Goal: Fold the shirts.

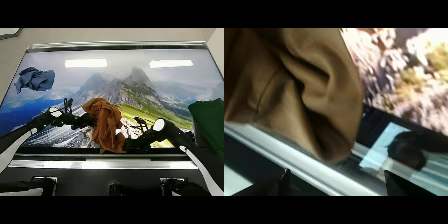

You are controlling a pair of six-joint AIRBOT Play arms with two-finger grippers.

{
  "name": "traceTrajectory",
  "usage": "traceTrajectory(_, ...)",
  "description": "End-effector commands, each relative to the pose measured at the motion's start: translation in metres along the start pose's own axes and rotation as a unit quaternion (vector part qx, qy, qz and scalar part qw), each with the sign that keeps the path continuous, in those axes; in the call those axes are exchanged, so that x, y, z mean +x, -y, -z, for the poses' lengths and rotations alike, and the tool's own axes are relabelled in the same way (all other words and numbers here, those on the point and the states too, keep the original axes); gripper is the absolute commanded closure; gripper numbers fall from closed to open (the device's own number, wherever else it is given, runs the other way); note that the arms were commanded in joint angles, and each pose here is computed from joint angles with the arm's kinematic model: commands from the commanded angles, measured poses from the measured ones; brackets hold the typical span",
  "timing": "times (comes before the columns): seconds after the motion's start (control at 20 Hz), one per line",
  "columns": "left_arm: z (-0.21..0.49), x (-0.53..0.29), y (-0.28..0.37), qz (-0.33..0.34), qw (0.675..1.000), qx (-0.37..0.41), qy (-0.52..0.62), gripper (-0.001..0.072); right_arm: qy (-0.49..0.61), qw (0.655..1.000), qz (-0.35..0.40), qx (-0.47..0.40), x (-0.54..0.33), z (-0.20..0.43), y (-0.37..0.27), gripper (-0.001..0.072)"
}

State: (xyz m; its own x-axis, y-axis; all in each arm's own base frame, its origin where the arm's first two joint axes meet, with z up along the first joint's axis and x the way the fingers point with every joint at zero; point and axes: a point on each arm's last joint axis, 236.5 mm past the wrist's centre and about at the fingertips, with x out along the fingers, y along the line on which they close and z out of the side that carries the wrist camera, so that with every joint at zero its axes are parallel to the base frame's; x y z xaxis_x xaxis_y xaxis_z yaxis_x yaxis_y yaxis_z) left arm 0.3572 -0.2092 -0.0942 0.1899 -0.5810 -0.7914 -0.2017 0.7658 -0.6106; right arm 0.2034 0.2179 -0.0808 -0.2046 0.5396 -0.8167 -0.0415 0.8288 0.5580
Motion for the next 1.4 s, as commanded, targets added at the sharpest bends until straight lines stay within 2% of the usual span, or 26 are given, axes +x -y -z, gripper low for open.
traceTrajectory(0.0,0.000,-0.006,0.007,0.008,1.000,0.007,0.002,0.0667,0.049,0.998,-0.022,0.026,0.026,-0.025,-0.019,0.0037)
traceTrajectory(0.05,0.000,-0.008,0.009,0.010,1.000,0.009,0.005,0.0668,0.069,0.996,-0.036,0.034,0.027,-0.034,-0.028,0.0129)
traceTrajectory(0.1,-0.001,-0.011,0.011,0.012,1.000,0.011,0.007,0.0668,0.090,0.994,-0.050,0.043,0.027,-0.043,-0.036,0.0334)
traceTrajectory(0.15,-0.001,-0.013,0.013,0.014,1.000,0.013,0.010,0.0667,0.097,0.991,-0.066,0.056,0.025,-0.047,-0.043,0.0593)
traceTrajectory(0.2,-0.002,-0.014,0.014,0.015,1.000,0.014,0.012,0.0668,0.097,0.991,-0.073,0.059,0.023,-0.048,-0.046,0.0677)
traceTrajectory(0.3,-0.006,-0.024,0.021,0.021,0.999,0.025,0.025,0.0669,0.104,0.993,-0.056,0.017,0.011,-0.050,-0.048,0.0679)
traceTrajectory(0.4,-0.021,-0.053,0.029,0.013,0.996,0.068,0.063,0.0670,0.139,0.990,-0.028,-0.020,-0.029,-0.065,-0.047,0.0680)
traceTrajectory(0.55,-0.057,-0.148,0.051,-0.024,0.970,0.173,0.168,0.0670,0.295,0.954,0.010,-0.044,-0.162,-0.108,-0.046,0.0681)
traceTrajectory(0.65,-0.075,-0.244,0.083,-0.021,0.939,0.204,0.277,0.0670,0.444,0.891,0.046,-0.082,-0.292,-0.116,-0.060,0.0680)
traceTrajectory(0.8,-0.052,-0.419,0.151,0.027,0.852,0.231,0.468,0.0670,0.641,0.752,0.093,-0.120,-0.474,-0.060,-0.102,0.0680)
traceTrajectory(0.95,0.017,-0.532,0.195,0.038,0.761,0.282,0.584,0.0670,0.722,0.667,0.115,-0.146,-0.550,0.008,-0.138,0.0679)
traceTrajectory(1.05,0.040,-0.582,0.180,0.001,0.722,0.248,0.646,0.0670,0.739,0.651,0.130,-0.117,-0.565,0.033,-0.132,0.0679)
traceTrajectory(1.15,0.058,-0.617,0.164,-0.025,0.690,0.217,0.690,0.0670,0.735,0.654,0.152,-0.094,-0.563,0.044,-0.118,0.0679)
traceTrajectory(1.25,0.073,-0.633,0.165,-0.030,0.671,0.221,0.707,0.0670,0.708,0.681,0.165,-0.085,-0.546,0.049,-0.108,0.0678)
traceTrajectory(1.35,0.070,-0.633,0.156,-0.057,0.674,0.217,0.704,0.0670,0.658,0.723,0.202,-0.057,-0.521,0.051,-0.082,0.0677)
